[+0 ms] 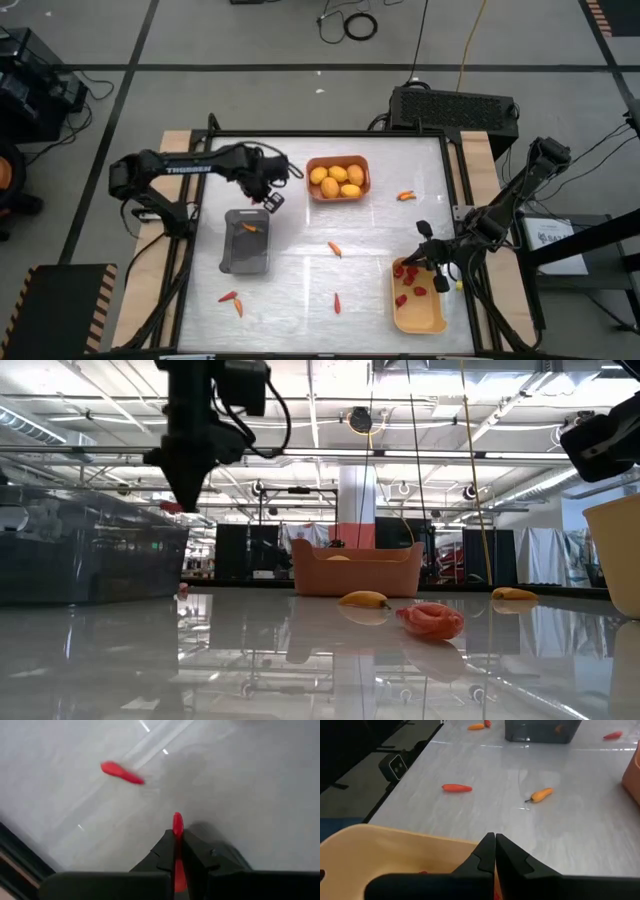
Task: Sort produce into baskets
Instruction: Put the orange chili pepper into the black bin
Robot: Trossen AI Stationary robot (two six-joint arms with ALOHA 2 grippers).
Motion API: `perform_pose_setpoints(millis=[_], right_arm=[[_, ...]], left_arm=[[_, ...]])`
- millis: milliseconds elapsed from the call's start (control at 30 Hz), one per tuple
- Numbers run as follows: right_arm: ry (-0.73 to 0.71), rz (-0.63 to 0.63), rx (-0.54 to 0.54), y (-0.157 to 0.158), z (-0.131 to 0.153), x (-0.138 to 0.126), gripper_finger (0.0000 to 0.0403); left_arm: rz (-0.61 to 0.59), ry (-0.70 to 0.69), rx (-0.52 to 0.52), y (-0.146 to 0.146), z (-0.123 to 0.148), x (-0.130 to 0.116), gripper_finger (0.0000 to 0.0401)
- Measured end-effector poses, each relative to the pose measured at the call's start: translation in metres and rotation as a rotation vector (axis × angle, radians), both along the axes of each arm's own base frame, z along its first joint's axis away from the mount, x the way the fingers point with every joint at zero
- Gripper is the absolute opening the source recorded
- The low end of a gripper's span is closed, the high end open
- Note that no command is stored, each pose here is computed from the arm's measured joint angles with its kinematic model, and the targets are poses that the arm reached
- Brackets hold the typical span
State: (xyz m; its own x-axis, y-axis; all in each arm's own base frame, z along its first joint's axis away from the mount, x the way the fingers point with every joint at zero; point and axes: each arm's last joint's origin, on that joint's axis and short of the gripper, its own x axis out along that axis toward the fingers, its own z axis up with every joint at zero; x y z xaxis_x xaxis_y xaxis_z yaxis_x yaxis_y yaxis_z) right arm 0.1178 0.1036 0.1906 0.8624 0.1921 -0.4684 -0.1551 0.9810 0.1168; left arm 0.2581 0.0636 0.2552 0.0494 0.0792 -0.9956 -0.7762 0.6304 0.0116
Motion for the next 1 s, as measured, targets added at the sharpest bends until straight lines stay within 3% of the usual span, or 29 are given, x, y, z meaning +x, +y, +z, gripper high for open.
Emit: perform_pose_setpoints(millis=[333,567,1000], right_arm=[[0.032,-0.036,0.092,0.001,-0.001,0.001,0.0004],[0.091,-0.039,0.093,0.008,-0.011,0.002,0.0004],[0.043,0.008,0.079,0.022,-0.014,0.011,0.0004]], left_arm=[[-0.042,0.091,-0.016,-0.060,0.002,-0.005,0.0025],[-0.063,0.096,-0.001,-0.093,0.001,-0.008,0.0025],[-0.102,0.085,0.014,-0.125,0.001,-0.014,0.0027]])
